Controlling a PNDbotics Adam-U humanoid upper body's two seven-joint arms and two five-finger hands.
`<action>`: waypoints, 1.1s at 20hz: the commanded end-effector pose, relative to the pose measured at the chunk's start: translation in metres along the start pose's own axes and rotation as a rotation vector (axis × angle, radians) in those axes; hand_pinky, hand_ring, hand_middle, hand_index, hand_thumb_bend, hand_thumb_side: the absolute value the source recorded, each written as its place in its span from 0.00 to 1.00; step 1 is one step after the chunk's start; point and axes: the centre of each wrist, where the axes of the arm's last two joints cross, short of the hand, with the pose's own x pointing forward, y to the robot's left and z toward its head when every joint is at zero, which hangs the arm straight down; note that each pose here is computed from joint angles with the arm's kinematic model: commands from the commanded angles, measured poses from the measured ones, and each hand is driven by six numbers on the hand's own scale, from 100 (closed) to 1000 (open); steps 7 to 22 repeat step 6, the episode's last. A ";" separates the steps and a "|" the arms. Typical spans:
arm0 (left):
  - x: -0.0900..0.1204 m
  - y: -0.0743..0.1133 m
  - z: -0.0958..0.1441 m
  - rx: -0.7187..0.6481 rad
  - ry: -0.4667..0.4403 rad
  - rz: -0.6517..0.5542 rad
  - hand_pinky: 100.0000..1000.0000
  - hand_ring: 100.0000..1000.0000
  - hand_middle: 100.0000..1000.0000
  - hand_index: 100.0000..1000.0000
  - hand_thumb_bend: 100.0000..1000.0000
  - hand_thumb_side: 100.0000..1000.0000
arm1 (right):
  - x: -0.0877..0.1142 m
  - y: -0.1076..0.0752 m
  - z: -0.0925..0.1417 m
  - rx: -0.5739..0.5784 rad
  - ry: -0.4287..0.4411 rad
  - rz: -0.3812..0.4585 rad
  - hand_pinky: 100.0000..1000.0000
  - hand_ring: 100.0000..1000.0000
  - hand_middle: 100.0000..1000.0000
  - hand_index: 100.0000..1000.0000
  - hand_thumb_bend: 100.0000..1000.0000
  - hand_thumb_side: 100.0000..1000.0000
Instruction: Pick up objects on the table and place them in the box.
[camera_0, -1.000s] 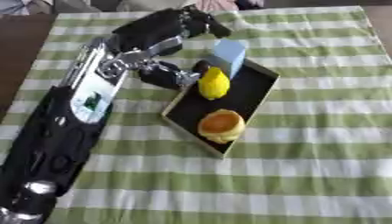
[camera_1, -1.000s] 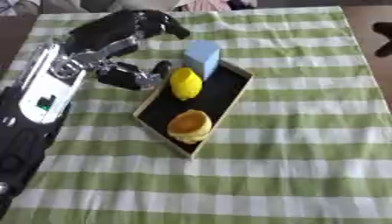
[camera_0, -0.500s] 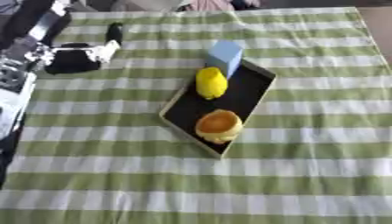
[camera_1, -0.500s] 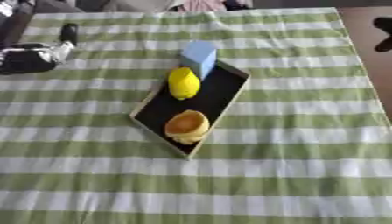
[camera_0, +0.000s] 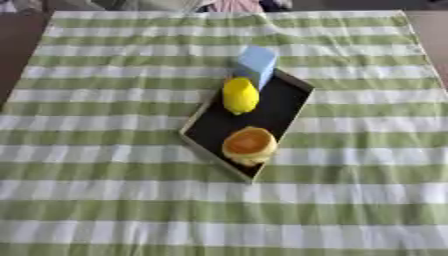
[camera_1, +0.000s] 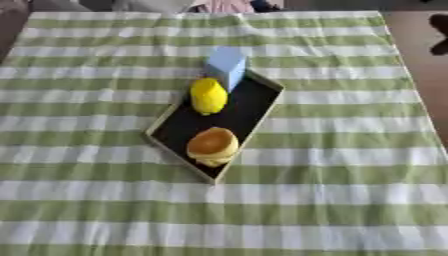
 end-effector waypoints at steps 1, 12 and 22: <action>0.016 0.016 -0.008 0.149 -0.049 0.028 0.70 0.79 0.67 0.84 0.00 0.26 | 0.004 -0.002 -0.008 -0.004 -0.040 -0.004 0.93 0.80 0.48 0.76 0.00 0.41; 0.028 0.020 -0.005 0.255 -0.072 0.085 0.70 0.79 0.67 0.83 0.00 0.32 | 0.003 0.001 -0.009 -0.022 -0.053 -0.022 0.93 0.80 0.48 0.76 0.00 0.41; 0.028 0.020 -0.005 0.255 -0.072 0.085 0.70 0.79 0.67 0.83 0.00 0.32 | 0.003 0.001 -0.009 -0.022 -0.053 -0.022 0.93 0.80 0.48 0.76 0.00 0.41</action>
